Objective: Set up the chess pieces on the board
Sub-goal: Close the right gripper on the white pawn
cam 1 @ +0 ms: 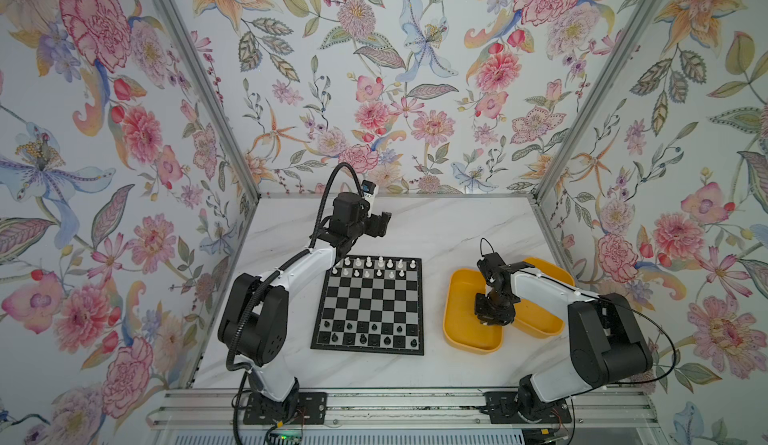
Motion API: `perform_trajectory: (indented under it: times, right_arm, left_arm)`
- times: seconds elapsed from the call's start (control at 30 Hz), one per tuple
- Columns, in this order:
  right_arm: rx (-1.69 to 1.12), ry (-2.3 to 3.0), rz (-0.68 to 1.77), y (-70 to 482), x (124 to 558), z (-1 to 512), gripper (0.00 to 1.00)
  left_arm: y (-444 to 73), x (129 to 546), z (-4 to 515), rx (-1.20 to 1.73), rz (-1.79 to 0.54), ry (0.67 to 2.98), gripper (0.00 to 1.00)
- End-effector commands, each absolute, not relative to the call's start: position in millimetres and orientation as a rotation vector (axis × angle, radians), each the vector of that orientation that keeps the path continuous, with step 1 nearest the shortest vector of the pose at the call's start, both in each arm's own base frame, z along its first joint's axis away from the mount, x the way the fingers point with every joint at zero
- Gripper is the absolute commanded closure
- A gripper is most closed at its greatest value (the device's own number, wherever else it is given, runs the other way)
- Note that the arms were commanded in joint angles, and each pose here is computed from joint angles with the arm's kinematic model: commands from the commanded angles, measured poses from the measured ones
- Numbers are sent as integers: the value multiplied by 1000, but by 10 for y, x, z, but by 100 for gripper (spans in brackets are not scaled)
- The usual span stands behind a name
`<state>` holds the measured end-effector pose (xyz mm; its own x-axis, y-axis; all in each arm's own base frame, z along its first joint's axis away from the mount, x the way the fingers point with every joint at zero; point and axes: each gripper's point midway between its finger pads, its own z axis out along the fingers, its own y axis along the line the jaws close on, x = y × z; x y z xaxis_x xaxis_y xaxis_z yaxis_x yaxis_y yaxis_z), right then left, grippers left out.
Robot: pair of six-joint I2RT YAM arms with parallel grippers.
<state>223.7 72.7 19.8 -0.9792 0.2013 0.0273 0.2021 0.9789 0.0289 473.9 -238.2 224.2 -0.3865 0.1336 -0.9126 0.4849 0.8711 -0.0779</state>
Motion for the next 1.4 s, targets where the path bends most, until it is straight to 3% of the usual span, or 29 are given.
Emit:
perform_trajectory:
  times: [0.0, 0.3, 0.6, 1.37]
  right_arm:
    - [-316, -3109, -70, 744, 2287, 241, 78]
    - [-323, -3121, -87, 763, 2331, 283, 70]
    - [-326, -3120, -82, 765, 2345, 297, 76]
    - [-341, -3097, -61, 707, 2175, 303, 78]
  left_arm:
    - [-2401, 4685, 2370, 463, -390, 1933, 14]
    - [-2405, 4701, 2366, 469, -386, 1931, 14]
    - [-2420, 4721, 2371, 478, -382, 1928, 15]
    - [-2467, 4761, 2342, 490, -396, 1935, 15]
